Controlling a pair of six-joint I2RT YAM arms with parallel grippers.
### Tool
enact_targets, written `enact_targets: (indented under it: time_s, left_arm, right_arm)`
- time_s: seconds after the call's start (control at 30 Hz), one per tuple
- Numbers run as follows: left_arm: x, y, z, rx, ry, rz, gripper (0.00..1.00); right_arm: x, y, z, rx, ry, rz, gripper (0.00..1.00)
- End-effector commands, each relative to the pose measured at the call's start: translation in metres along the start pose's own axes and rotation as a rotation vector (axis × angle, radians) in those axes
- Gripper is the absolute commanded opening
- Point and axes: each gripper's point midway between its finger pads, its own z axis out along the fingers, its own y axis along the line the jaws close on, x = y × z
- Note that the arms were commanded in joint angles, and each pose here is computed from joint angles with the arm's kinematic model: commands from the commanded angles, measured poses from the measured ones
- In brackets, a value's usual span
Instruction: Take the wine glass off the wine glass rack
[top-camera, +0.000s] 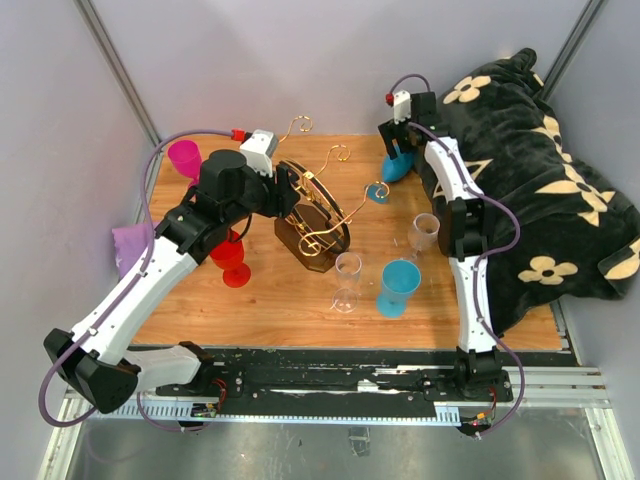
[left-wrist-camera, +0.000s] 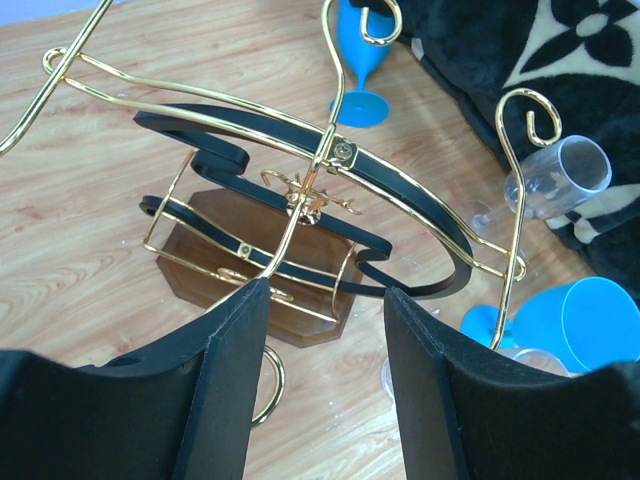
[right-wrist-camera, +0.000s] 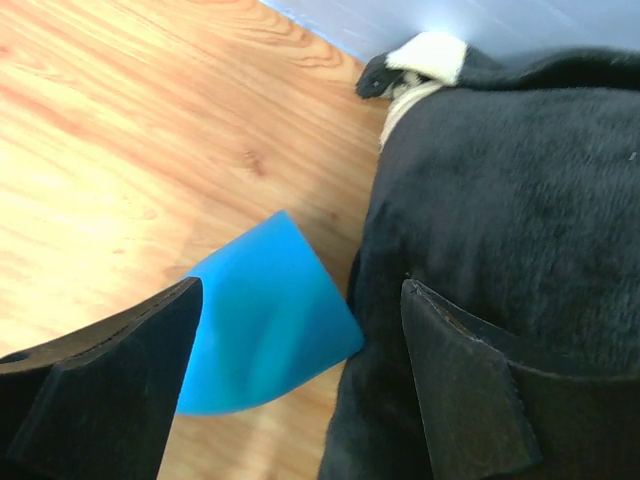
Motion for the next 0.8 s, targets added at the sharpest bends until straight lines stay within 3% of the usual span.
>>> enact_targets:
  time_s: [0.0,0.27,0.77]
  left_arm:
    - [-0.009,-0.002,-0.001,0.014,-0.032,-0.017,0.54]
    - [-0.017,-0.009,-0.008,0.041,-0.052,-0.038,0.54]
    - [-0.016,-0.006,-0.013,0.036,-0.066,-0.015,0.55]
  right_arm:
    - [-0.005,0.006,-0.039,-0.021,0.056,0.234,0.79]
    - [0.006,0.036,-0.041,-0.091,0.135,0.453,0.78]
    - [0.045,0.069,-0.019,-0.117,0.28,0.605,0.74]
